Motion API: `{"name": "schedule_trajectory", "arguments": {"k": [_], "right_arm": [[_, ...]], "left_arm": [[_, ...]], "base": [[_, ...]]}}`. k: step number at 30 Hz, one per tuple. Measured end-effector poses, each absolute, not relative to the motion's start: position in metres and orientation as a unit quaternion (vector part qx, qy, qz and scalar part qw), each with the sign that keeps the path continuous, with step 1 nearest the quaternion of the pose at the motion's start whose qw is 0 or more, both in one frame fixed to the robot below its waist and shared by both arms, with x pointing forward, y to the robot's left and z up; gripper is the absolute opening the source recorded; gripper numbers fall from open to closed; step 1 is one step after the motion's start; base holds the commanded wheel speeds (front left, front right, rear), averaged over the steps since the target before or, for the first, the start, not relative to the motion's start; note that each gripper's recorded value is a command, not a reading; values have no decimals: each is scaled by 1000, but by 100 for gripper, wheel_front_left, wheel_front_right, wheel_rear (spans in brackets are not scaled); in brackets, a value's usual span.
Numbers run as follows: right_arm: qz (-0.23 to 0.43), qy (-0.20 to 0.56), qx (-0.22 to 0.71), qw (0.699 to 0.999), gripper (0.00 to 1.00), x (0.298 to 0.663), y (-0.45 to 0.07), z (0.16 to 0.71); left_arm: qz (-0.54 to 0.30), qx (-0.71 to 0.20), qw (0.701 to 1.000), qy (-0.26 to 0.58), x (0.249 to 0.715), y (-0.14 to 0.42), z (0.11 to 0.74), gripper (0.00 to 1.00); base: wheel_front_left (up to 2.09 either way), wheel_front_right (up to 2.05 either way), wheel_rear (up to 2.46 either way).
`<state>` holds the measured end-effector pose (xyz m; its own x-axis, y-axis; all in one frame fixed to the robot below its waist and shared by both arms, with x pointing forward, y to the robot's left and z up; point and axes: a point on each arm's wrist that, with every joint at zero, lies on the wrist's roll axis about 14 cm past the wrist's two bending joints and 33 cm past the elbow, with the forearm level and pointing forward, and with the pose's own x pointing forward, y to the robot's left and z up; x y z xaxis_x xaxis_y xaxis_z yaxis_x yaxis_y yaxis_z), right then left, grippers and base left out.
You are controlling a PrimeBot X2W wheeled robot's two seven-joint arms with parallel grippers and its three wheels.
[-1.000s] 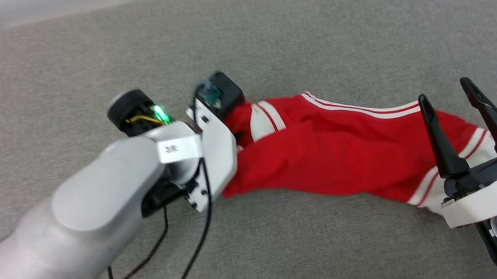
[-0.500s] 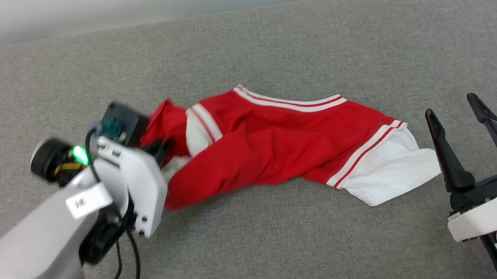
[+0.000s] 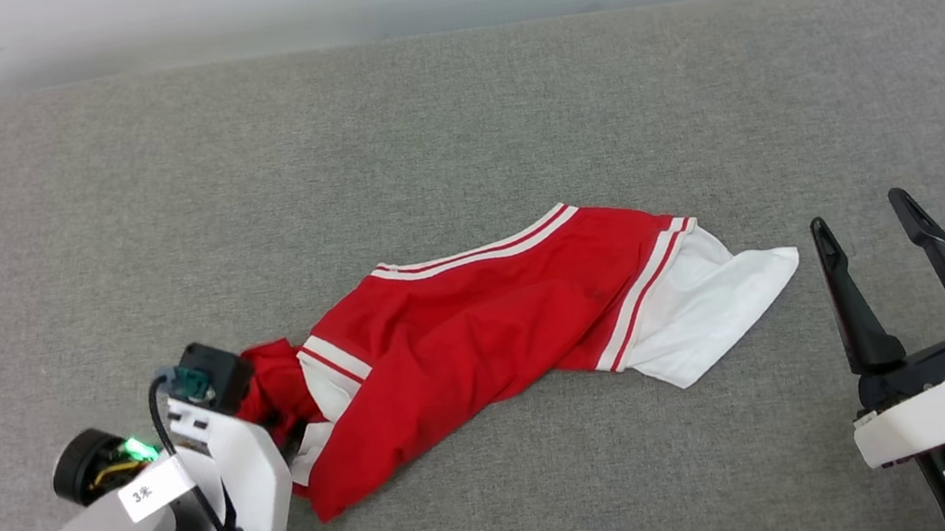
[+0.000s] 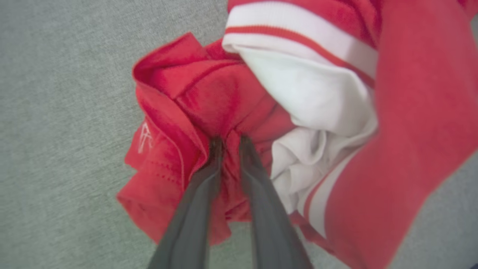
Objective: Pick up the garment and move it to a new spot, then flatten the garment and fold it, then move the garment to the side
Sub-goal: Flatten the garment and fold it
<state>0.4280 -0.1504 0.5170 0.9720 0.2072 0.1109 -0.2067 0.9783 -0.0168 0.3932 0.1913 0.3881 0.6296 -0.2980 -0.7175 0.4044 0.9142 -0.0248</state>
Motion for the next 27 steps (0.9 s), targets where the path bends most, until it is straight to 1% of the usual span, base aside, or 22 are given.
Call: {"name": "schedule_trajectory", "arguments": {"k": [3,7,11,14,17,20,27], "right_arm": [[107,-59,-3,993,100,428,-148,520],[109,-64,-3,992,100,427,-147,524],[107,-63,-2,992,100,427,-149,523],[104,-58,-2,993,100,428,-151,519],[100,-55,-2,993,100,431,-153,515],[96,-55,-3,994,100,436,-156,513],[83,-51,-7,995,100,444,-166,505]], "left_arm": [[-192,78,915,345,411,193,408,100],[-195,107,933,283,439,193,451,100],[-206,126,941,237,466,187,494,100],[-226,130,938,227,482,174,514,100],[-264,100,923,262,487,151,512,100],[-281,114,901,312,493,143,500,100],[-306,132,834,439,492,128,441,100]], "base": [[0,0,0],[0,0,0],[0,0,0],[0,0,0],[0,0,0],[0,0,0],[0,0,0]]}}
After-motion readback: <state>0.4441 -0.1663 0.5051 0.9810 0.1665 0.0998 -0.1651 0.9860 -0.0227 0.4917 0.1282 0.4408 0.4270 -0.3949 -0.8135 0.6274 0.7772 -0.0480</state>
